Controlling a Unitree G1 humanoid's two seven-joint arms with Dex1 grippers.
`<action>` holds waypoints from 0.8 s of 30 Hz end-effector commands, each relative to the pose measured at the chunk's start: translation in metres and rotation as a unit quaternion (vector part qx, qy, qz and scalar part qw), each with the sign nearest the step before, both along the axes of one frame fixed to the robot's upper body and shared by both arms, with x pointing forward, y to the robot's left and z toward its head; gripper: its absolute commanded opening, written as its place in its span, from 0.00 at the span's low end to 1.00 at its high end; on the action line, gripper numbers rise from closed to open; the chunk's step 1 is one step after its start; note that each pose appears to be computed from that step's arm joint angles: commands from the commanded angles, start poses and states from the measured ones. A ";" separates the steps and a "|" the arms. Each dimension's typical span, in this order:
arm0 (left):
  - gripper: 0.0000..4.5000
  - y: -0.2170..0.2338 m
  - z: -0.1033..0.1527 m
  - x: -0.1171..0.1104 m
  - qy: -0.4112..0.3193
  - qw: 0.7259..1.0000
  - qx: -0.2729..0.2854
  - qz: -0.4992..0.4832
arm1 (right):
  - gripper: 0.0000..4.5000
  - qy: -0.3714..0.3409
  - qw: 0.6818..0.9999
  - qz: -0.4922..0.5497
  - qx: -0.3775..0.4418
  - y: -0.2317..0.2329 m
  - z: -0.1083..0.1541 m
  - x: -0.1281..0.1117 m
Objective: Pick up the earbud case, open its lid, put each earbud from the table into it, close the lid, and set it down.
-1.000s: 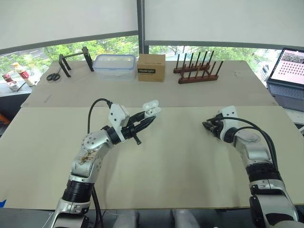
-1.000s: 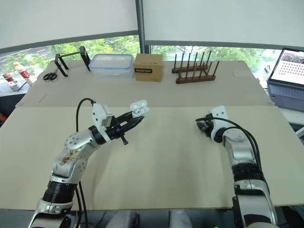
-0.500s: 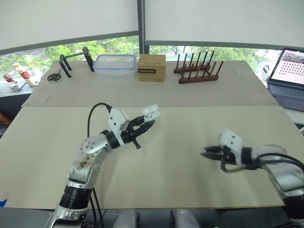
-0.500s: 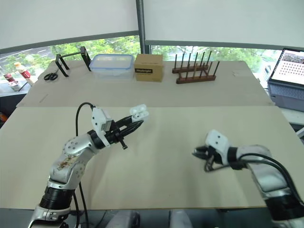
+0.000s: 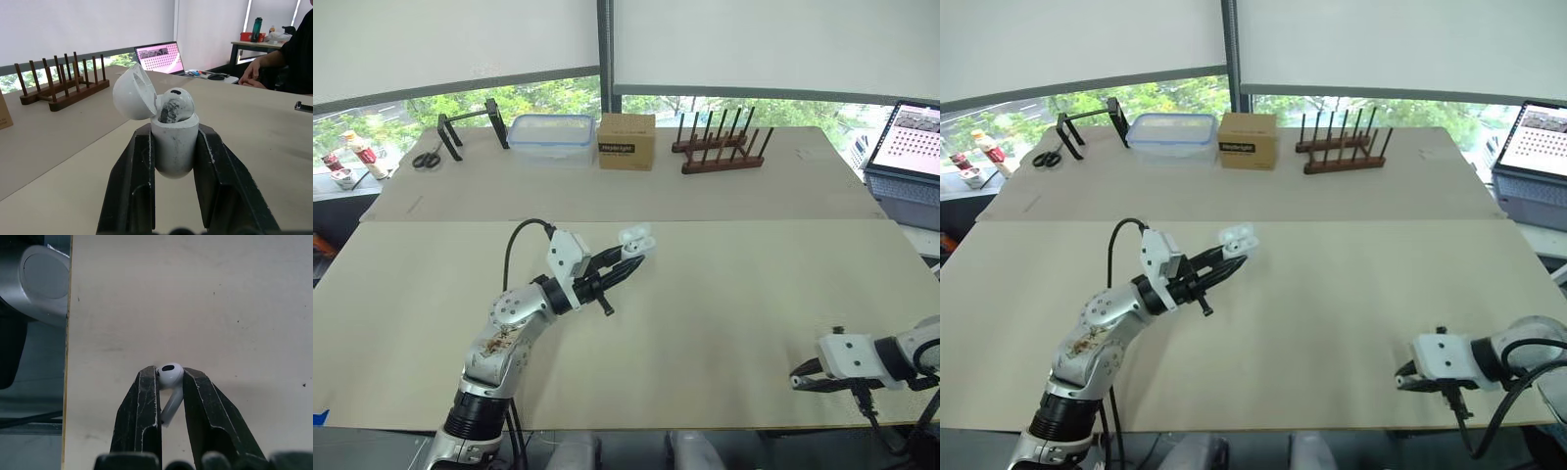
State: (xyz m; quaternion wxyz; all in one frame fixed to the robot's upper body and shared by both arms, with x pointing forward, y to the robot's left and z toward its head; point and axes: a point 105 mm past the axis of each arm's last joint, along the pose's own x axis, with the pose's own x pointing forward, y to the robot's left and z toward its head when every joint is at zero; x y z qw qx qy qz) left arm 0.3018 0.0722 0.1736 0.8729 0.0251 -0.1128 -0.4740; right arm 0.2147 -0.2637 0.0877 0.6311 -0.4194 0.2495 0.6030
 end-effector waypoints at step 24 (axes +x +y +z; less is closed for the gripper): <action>0.12 -0.003 0.001 -0.006 -0.002 1.000 -0.007 -0.014 | 0.61 -0.038 0.989 -0.015 -0.139 0.010 0.029 0.004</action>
